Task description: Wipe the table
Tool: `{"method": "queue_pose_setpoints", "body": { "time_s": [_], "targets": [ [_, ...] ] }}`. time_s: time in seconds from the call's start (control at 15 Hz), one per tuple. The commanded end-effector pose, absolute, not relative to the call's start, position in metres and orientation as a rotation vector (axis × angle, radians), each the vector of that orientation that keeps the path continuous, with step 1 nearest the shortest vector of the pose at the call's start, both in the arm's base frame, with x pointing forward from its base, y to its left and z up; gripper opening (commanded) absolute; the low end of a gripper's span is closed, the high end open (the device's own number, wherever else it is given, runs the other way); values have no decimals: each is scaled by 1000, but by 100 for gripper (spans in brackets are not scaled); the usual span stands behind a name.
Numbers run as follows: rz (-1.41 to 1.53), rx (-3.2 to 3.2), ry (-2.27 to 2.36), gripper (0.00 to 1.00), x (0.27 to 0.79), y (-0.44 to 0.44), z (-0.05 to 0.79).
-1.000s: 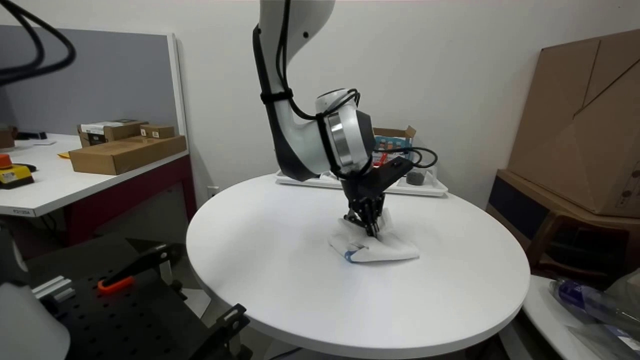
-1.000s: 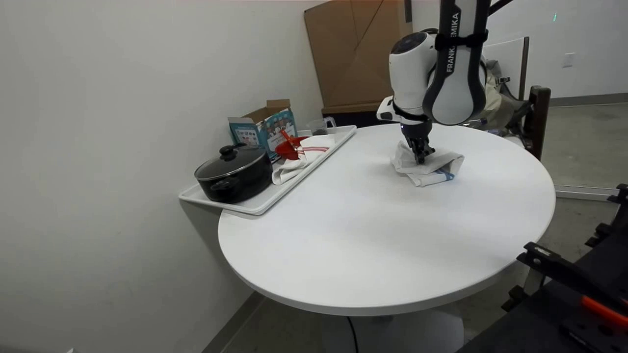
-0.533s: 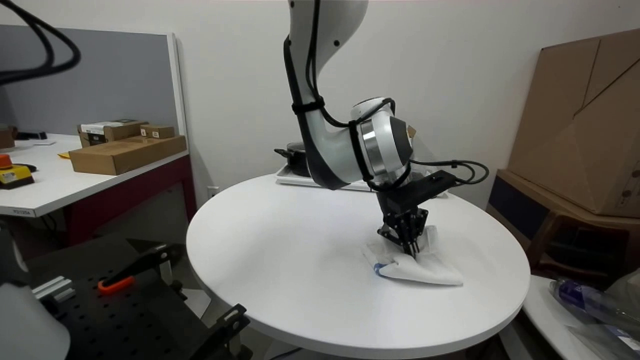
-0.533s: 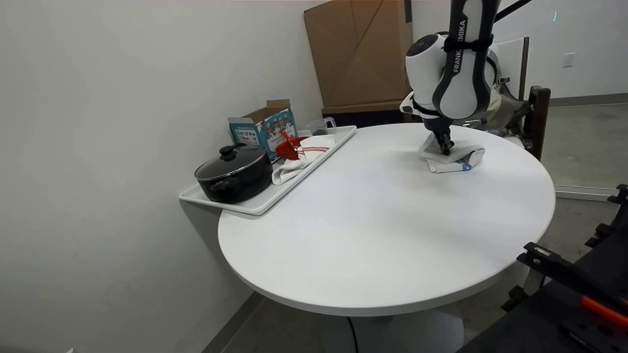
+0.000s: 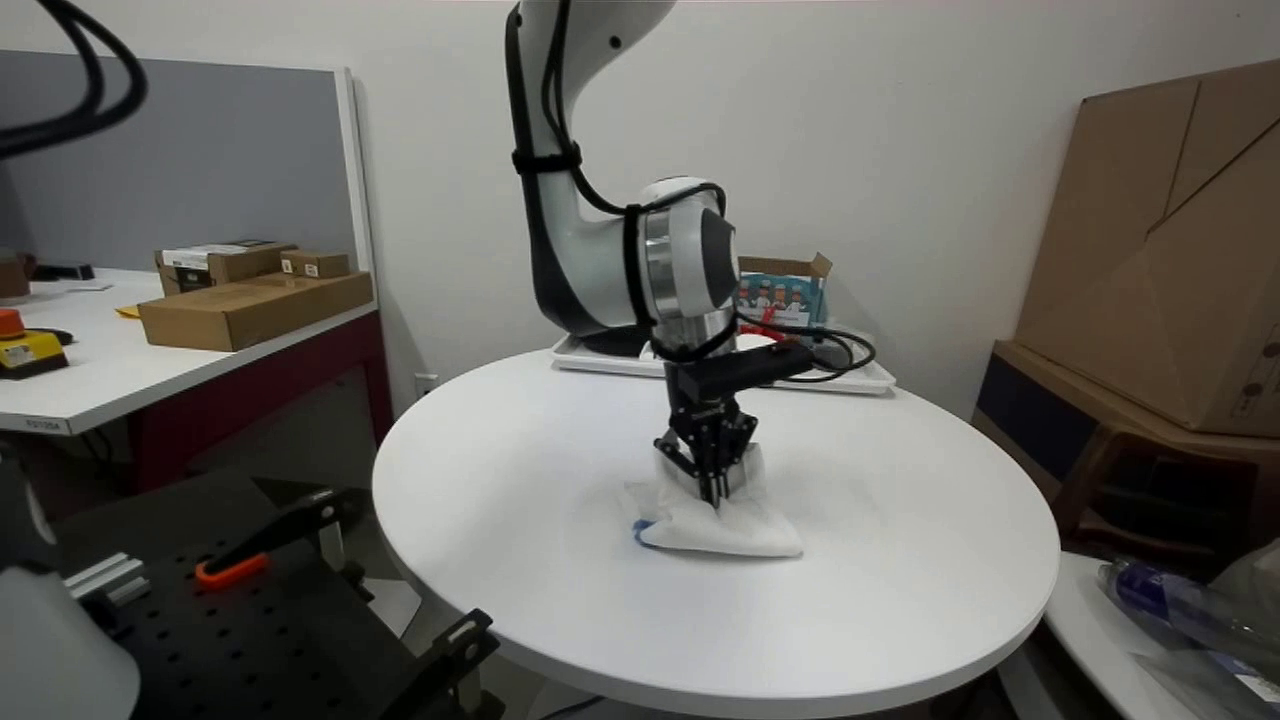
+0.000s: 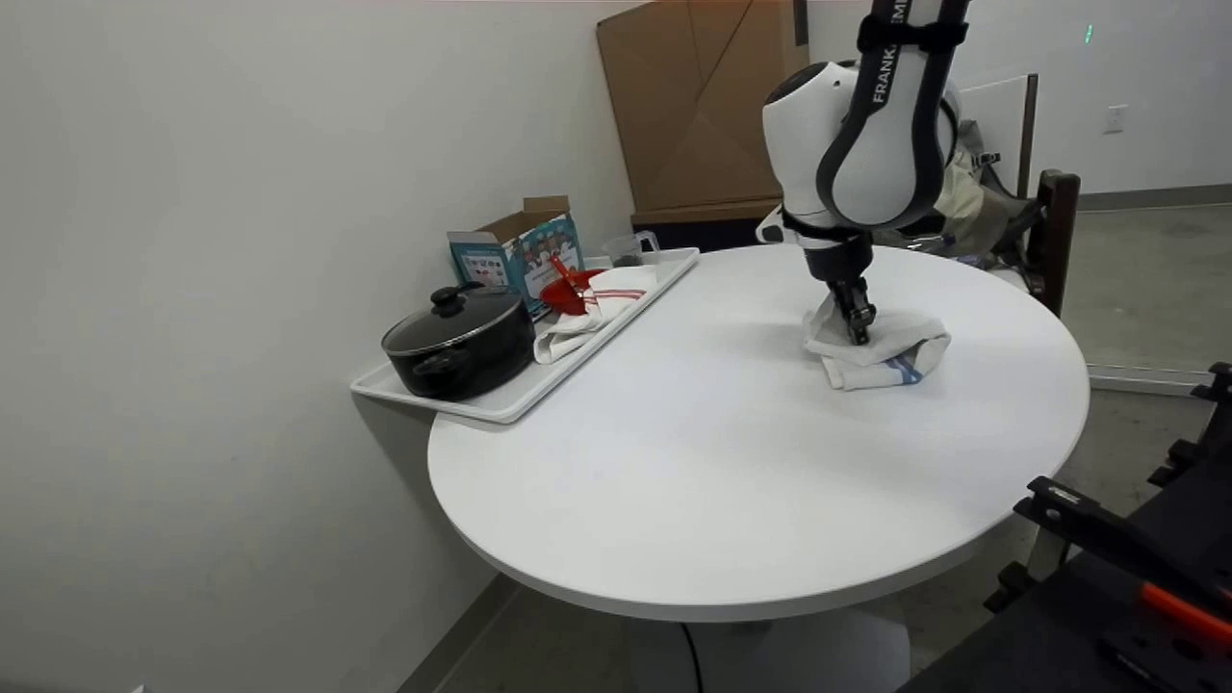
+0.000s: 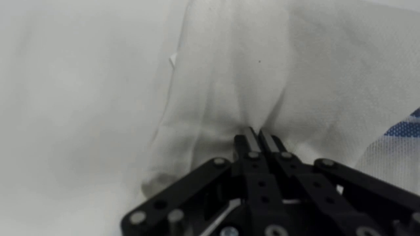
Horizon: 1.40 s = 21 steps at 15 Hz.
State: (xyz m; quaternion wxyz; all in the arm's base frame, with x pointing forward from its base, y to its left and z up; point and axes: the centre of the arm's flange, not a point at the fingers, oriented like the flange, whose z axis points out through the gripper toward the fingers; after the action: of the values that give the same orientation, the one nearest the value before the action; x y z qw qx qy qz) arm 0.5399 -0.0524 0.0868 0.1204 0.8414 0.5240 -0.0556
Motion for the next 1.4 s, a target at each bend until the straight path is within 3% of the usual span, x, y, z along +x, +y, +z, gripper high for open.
{"method": "queue_pose_setpoints", "body": {
  "time_s": [0.0, 0.8, 1.07, 1.33],
  "targets": [
    [-105, 2445, 1689, 1, 522, 13, 79],
    [19, 2238, 2170, 1, 424, 234, 73],
    [-49, 2220, 2202, 1, 411, 215, 77],
    [-126, 2286, 2082, 1, 429, 139, 80]
  ]
}}
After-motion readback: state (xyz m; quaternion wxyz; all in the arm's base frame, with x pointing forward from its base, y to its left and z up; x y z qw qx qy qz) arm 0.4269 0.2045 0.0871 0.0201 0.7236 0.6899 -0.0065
